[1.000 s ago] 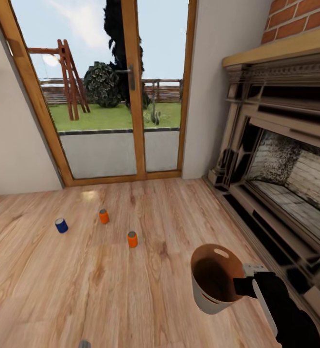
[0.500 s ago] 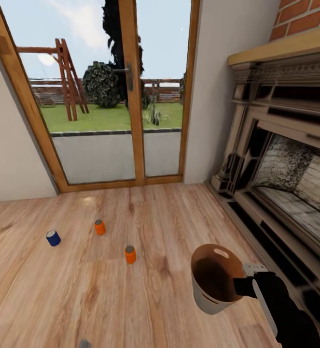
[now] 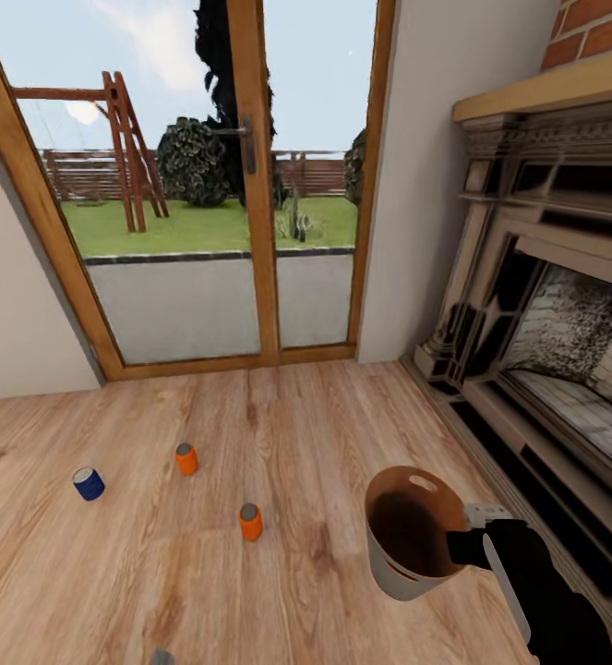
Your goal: Put the three can of soda from the living room inside the tash can in the kitchen.
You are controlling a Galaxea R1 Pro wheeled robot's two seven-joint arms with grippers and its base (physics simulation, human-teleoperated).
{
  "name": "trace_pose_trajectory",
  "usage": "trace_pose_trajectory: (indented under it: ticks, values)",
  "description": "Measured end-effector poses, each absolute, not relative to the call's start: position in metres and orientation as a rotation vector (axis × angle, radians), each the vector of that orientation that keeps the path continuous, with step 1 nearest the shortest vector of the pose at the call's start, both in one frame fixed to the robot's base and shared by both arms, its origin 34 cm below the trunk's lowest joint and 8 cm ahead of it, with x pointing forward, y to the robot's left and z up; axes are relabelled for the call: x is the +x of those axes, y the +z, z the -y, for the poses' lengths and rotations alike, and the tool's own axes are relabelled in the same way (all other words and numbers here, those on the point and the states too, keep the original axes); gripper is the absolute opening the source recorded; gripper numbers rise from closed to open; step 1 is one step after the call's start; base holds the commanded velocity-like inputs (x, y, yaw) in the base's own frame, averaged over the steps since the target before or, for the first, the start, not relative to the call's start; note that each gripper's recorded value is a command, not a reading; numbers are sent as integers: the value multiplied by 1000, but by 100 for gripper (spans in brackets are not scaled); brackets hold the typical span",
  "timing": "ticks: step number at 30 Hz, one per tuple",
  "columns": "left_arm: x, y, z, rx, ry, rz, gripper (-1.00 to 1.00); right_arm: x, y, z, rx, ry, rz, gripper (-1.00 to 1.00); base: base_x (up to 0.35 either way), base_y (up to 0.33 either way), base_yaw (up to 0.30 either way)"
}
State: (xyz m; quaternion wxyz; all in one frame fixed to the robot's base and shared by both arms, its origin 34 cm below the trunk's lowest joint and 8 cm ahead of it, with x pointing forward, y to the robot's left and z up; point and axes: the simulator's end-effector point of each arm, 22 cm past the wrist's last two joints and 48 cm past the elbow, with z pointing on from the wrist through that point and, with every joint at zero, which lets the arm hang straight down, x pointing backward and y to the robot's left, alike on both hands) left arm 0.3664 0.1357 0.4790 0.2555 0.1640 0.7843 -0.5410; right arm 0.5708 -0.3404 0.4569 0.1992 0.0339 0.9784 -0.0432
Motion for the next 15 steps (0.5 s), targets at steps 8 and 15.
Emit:
trace_pose_trajectory:
  ticks: [8, 15]
  values:
    - [366, 479, -136, 445, -1469, -2129, 100, 571, 457, 340, 96, -119, -2736, -100, 347, 44, 0]
    - [366, 479, -135, 445, -1469, -2129, 100, 571, 457, 340, 96, -119, -2736, -100, 347, 4, 0]
